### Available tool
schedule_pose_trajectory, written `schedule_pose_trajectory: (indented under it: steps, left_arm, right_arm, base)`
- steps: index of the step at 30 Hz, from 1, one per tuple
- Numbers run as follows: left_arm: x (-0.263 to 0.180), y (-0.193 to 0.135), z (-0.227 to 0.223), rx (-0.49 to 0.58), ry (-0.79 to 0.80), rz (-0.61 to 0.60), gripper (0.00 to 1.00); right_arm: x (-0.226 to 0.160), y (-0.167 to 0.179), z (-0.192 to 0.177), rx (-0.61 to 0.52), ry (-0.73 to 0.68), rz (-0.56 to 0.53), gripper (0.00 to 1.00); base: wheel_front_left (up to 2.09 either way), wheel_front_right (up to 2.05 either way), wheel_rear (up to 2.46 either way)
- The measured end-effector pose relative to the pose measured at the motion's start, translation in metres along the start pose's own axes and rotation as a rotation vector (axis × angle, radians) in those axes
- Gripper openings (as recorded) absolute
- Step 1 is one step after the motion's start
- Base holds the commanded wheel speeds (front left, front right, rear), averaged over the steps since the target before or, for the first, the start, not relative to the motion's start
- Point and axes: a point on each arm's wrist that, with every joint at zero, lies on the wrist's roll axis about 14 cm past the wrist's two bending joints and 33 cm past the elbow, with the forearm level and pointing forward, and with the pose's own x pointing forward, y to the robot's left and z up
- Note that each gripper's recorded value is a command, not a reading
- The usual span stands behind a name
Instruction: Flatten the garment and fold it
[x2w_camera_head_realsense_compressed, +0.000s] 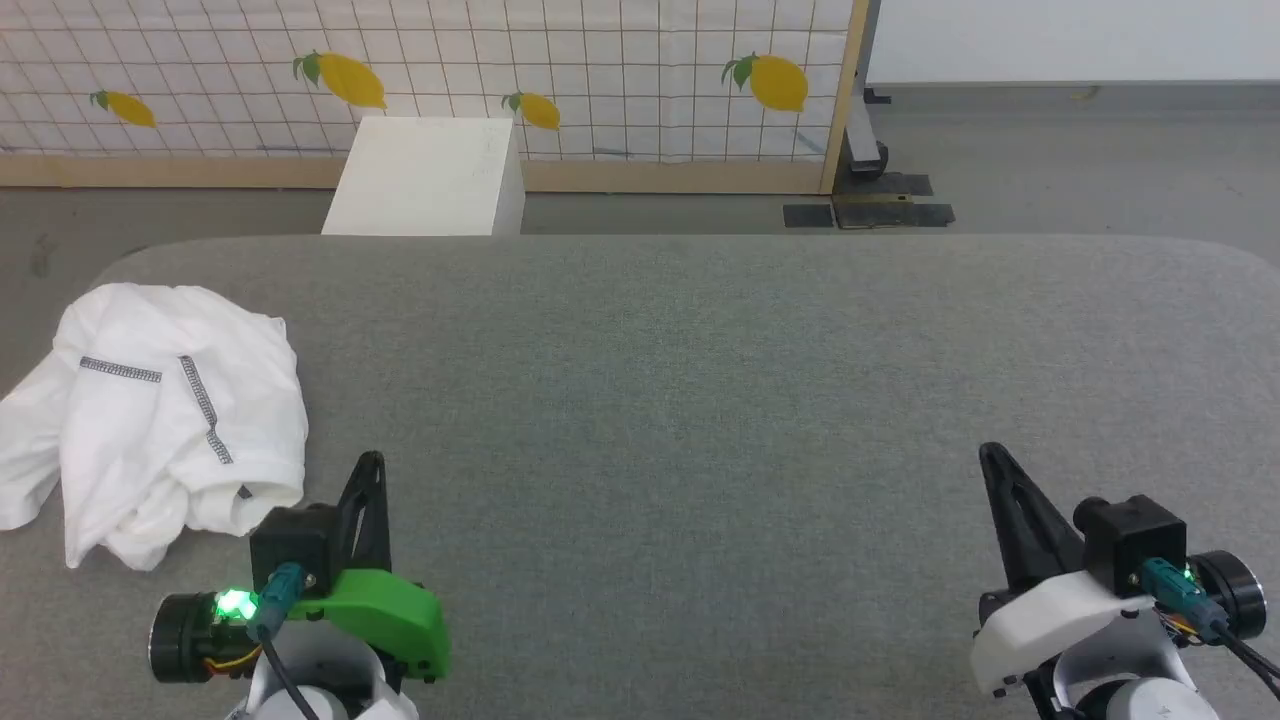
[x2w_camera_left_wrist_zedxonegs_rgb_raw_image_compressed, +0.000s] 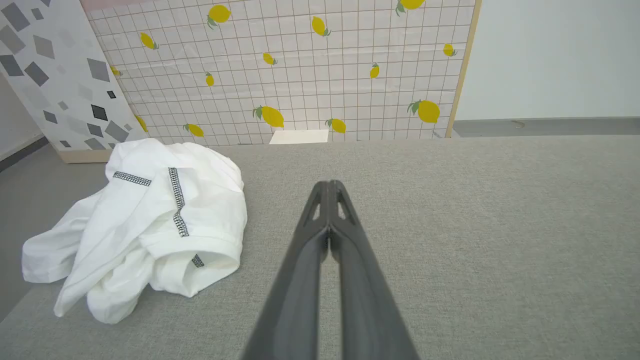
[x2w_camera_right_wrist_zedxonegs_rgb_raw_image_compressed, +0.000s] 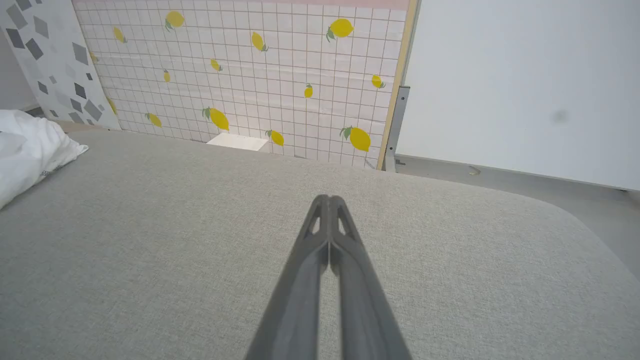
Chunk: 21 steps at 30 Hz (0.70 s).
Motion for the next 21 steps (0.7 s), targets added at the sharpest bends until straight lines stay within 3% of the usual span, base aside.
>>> schedule_pose_trajectory:
  steps: [17,18,21]
  left_arm:
    - [0.0,0.0,0.0,0.0,0.0,0.0,0.0]
    - [0.0,-0.0001,0.0,0.0,0.0,-0.001,1.0]
    - [0.0001,-0.0007,0.0,-0.005,0.0,-0.002,1.0]
  right_arm:
    - [0.0,0.0,0.0,0.0,0.0,0.0,0.0]
    - [0.0,0.0,-0.0001,0.0,0.0,0.0,1.0]
    - [-0.0002,-0.0002,-0.0003,0.0,0.001,0.0,1.0]
  base:
    - [0.0,0.0,0.0]
    - [0.0,0.0,0.0]
    - [0.0,0.0,0.0]
